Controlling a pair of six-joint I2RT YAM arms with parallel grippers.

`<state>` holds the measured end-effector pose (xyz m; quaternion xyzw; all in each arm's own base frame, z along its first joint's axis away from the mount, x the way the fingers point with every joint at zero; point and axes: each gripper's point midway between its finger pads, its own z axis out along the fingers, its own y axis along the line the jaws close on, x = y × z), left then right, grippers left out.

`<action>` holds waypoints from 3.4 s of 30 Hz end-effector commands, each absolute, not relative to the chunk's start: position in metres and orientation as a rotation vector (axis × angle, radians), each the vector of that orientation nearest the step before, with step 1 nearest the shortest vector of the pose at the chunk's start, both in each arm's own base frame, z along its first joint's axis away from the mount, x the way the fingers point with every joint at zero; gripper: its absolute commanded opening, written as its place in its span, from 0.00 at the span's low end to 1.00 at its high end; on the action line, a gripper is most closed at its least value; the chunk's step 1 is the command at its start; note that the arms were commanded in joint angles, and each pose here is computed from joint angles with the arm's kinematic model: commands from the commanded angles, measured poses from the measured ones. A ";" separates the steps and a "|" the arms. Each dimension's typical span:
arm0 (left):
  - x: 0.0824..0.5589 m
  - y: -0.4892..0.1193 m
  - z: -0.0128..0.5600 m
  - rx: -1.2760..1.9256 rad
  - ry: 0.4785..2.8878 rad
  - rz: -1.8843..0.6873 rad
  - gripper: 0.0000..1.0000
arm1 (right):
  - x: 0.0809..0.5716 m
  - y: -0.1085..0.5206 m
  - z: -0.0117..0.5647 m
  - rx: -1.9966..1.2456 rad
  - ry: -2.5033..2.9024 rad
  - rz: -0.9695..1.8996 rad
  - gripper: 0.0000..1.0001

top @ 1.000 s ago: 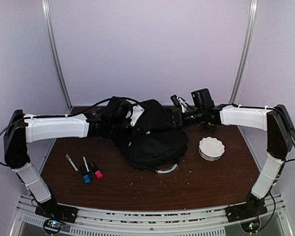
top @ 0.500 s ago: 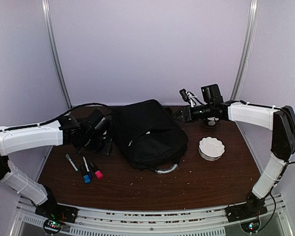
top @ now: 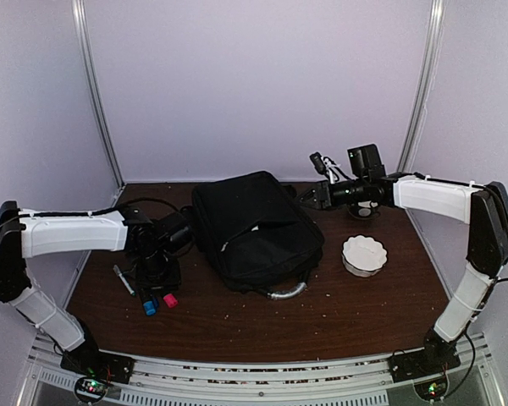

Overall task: Pack the student bag
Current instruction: Pick up the pen at the center of the board, then pass from the left arm to the right

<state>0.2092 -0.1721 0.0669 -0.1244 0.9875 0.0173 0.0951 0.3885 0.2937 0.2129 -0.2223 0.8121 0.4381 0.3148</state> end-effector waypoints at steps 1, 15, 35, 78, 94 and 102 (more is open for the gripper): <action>0.208 -0.167 0.060 -0.494 2.945 0.031 0.41 | 0.387 0.291 0.232 -0.587 2.084 1.174 0.38; 0.245 -0.156 0.048 -0.689 2.870 -0.065 0.45 | 0.391 0.289 0.226 -0.568 2.098 1.182 0.38; 0.252 -0.153 0.011 -0.800 2.930 -0.052 0.41 | 0.395 0.285 0.220 -0.546 2.114 1.190 0.38; 0.399 -0.304 0.267 -0.314 2.098 -0.934 0.17 | 0.362 0.339 0.273 -0.717 2.067 1.198 0.52; 0.396 -0.342 0.281 -0.246 2.082 -0.996 0.18 | 0.354 0.422 0.258 -0.913 2.083 1.185 0.54; 0.394 -0.342 0.284 -0.223 2.082 -0.960 0.19 | 0.365 0.439 0.251 -0.863 2.098 1.242 0.44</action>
